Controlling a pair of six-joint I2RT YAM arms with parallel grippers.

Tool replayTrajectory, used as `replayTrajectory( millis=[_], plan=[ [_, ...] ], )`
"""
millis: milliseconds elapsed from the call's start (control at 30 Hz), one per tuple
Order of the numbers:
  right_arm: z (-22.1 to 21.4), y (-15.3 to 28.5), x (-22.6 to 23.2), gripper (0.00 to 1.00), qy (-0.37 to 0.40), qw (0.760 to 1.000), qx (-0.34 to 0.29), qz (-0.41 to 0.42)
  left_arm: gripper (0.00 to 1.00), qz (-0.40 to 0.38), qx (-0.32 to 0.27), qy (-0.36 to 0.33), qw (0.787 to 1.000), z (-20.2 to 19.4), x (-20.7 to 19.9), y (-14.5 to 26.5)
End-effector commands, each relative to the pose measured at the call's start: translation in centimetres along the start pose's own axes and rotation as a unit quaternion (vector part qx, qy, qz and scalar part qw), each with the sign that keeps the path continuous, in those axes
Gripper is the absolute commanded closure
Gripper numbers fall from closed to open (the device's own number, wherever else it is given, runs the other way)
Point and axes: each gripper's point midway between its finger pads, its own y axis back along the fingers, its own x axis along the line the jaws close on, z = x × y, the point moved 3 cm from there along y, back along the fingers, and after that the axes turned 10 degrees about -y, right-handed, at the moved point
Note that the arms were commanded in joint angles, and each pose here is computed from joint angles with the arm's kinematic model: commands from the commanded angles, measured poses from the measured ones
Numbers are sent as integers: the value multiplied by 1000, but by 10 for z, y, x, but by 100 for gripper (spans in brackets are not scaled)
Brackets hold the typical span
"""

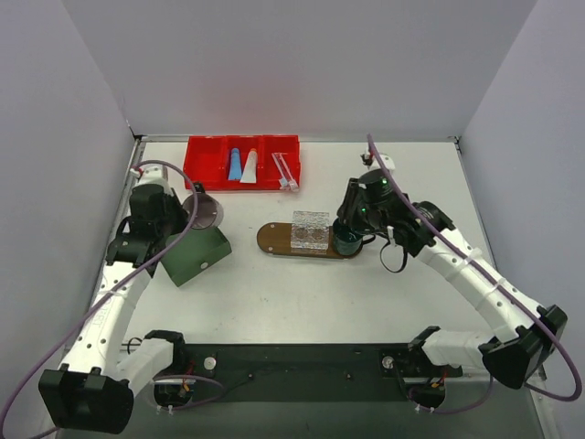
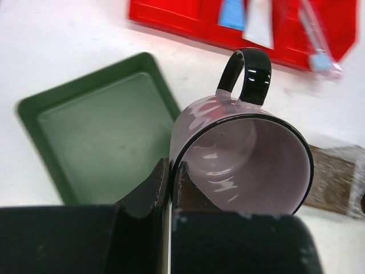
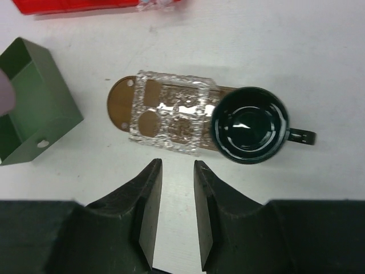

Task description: Prepare toiletry sets of a toothbrush and toothpaste on the tray

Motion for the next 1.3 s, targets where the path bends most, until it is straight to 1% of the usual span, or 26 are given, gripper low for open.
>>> replayTrajectory(
  millis=[0, 33, 67, 100, 200, 300, 333, 367, 600, 800, 933, 1000, 1267],
  plan=[
    [2, 0, 50, 72, 13, 999, -15, 28, 100, -74, -99, 70, 990, 38, -44, 17],
    [-4, -7, 59, 70, 18, 999, -4, 31, 100, -80, -101, 81, 988, 37, -50, 19],
    [-13, -5, 74, 68, 23, 999, 5, 49, 100, -83, -103, 85, 988, 34, -57, 22],
    [-11, -3, 90, 64, 21, 997, 4, 72, 100, -87, -102, 97, 986, 28, -61, 23],
    [-30, -12, 120, 58, 30, 994, 36, 101, 100, -102, -113, 112, 982, 23, -76, 29],
    [-40, -18, 148, 54, 45, 990, 51, 120, 100, -109, -108, 112, 982, 14, -86, 31],
    [-46, -27, 152, 53, 52, 990, 57, 114, 100, -112, -107, 113, 981, 12, -89, 32],
    [-43, -24, 160, 53, 53, 990, 52, 121, 100, -113, -103, 113, 982, 8, -90, 31],
    [-60, -43, 173, 51, 74, 990, 63, 101, 100, -131, -104, 124, 978, -3, -104, 36],
    [-71, -51, 179, 51, 96, 989, 67, 86, 100, -130, -100, 115, 980, -8, -112, 35],
    [-76, -59, 175, 51, 107, 990, 64, 64, 100, -133, -104, 115, 979, -7, -116, 37],
    [-79, -67, 166, 52, 112, 991, 63, 36, 100, -132, -104, 111, 979, -7, -117, 37],
    [-88, -82, 170, 54, 130, 990, 58, 8, 100, -136, -99, 107, 980, -10, -124, 36]
  ],
)
